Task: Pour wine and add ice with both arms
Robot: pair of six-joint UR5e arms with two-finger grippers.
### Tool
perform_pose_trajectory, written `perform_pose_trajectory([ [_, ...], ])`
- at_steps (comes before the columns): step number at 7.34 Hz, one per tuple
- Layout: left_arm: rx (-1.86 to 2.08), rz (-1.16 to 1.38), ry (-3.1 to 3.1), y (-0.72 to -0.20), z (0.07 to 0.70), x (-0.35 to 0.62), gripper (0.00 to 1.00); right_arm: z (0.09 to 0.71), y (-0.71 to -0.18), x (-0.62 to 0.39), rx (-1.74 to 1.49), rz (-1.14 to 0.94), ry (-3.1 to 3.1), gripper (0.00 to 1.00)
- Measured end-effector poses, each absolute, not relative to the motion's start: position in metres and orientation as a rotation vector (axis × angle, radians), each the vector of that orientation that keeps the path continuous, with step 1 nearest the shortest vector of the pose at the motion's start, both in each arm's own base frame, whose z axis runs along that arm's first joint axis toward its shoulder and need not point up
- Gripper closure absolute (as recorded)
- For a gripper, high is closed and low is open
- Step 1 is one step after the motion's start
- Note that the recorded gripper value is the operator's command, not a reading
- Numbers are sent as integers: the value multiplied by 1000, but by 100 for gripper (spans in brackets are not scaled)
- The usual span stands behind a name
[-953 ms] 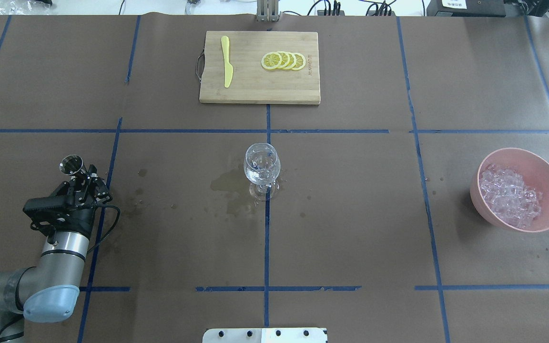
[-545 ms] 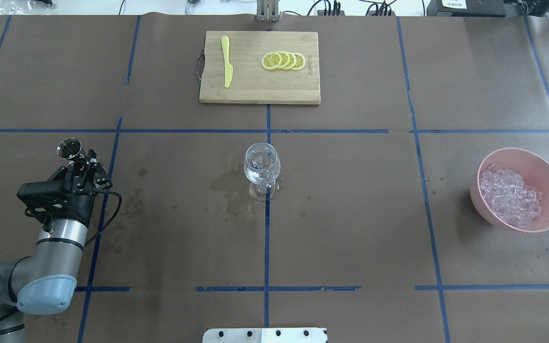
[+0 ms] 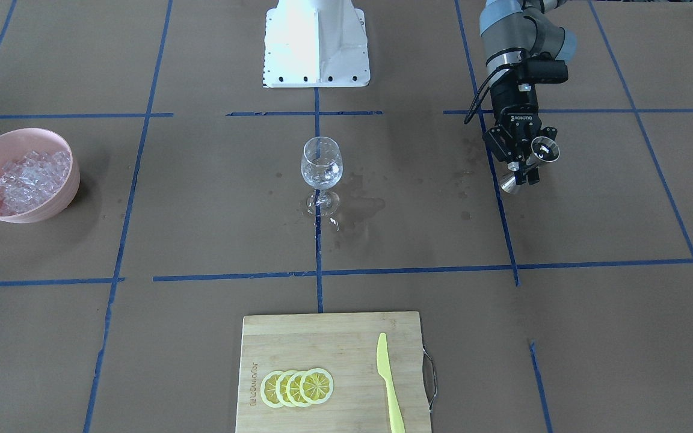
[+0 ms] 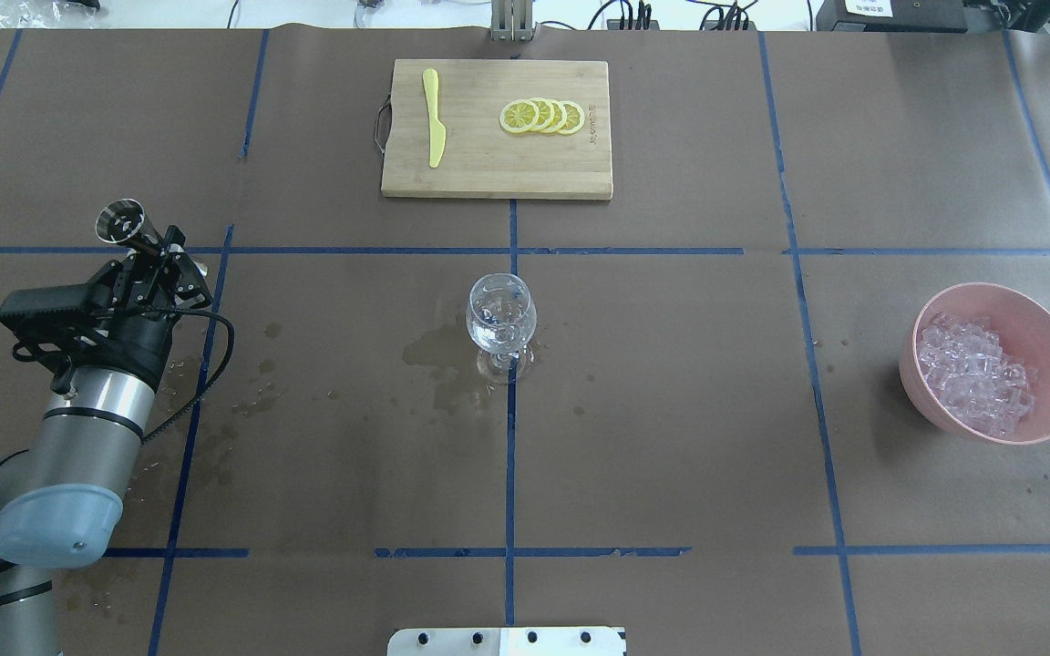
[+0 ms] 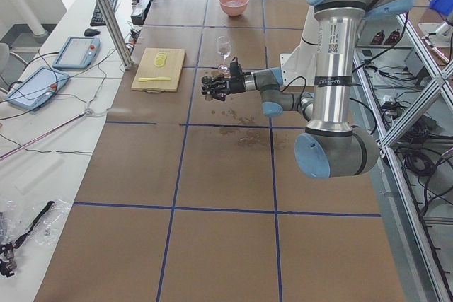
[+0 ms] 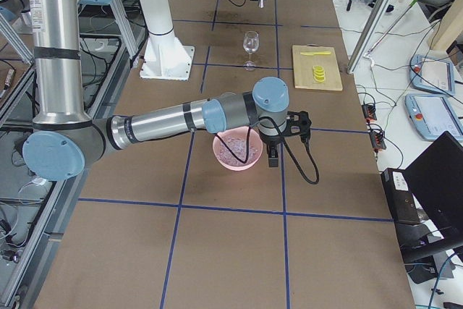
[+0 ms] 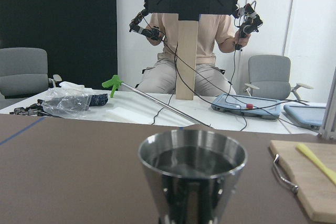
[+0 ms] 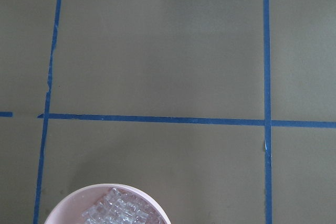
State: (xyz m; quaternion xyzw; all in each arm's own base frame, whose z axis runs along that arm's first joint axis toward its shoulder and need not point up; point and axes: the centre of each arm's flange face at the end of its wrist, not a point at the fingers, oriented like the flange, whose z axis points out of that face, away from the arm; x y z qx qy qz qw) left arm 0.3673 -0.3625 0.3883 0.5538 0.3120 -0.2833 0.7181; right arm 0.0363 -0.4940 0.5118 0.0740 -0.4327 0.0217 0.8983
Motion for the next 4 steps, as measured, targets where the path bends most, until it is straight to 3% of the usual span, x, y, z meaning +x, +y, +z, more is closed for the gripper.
perform_pose_trajectory([
  [4,1255,-540,716,-385,347,362,100,478,-490,-10,123,66,-881,0],
])
